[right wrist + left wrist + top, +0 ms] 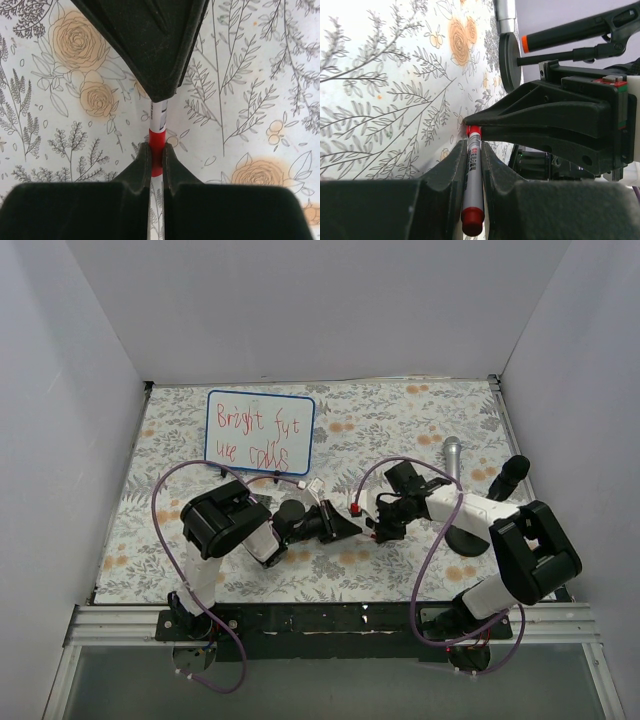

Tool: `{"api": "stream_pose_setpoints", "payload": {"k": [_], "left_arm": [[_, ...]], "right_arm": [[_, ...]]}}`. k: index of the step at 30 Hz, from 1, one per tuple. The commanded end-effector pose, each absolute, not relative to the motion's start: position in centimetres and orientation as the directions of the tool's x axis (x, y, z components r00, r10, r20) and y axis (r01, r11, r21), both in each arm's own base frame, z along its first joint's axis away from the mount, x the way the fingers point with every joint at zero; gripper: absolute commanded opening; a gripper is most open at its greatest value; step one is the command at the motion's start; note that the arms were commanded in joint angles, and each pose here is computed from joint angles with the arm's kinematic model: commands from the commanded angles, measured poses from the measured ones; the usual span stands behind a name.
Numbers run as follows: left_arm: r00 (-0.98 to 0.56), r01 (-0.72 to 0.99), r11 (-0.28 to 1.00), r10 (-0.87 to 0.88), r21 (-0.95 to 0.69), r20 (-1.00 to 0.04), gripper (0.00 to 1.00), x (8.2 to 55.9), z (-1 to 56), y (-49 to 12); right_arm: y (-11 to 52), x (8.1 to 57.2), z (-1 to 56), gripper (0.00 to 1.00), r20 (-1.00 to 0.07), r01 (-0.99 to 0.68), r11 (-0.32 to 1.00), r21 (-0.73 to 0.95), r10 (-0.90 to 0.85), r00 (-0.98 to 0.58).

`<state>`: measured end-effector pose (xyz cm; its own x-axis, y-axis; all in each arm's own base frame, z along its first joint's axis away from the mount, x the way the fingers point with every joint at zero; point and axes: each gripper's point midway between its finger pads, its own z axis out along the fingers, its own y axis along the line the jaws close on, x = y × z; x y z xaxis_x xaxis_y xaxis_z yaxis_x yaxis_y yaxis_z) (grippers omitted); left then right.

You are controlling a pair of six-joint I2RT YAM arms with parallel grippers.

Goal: Write a sentence on the whiteboard
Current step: Pass from the left arm to the right

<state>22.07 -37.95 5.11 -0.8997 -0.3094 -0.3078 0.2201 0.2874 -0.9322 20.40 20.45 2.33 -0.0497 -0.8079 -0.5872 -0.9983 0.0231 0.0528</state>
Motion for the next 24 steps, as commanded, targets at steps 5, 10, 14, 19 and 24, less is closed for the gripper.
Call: {"api": "stream_pose_setpoints", "payload": {"k": [5, 10, 14, 19, 24], "left_arm": [[-0.919, 0.325, 0.191, -0.169, -0.926, -0.357, 0.00, 18.9, 6.8, -42.7], [-0.918, 0.323, 0.181, -0.180, -0.929, -0.354, 0.00, 18.9, 7.0, -43.0], [-0.900, 0.328, 0.206, -0.229, -0.922, -0.371, 0.00, 19.6, 7.9, -42.5], [-0.868, 0.313, 0.273, -0.307, -0.910, -0.391, 0.19, 21.1, 8.7, -39.8], [-0.832, 0.341, 0.300, -0.346, -0.891, -0.434, 0.45, 22.0, 10.4, -37.6]], "right_arm": [[27.1, 20.4, 10.3, 0.01, -0.853, -0.993, -0.098, -0.071, -0.510, 0.111], [26.6, 20.9, 11.0, 0.01, -0.868, -0.996, -0.060, -0.070, -0.488, 0.091], [25.7, 21.2, 10.0, 0.01, -0.845, -0.999, -0.031, -0.041, -0.532, 0.051], [24.1, 21.4, 8.9, 0.01, -0.806, -1.000, 0.018, -0.009, -0.592, -0.003], [23.0, 21.8, 8.5, 0.01, -0.776, -0.999, 0.045, -0.001, -0.630, -0.027]]}}
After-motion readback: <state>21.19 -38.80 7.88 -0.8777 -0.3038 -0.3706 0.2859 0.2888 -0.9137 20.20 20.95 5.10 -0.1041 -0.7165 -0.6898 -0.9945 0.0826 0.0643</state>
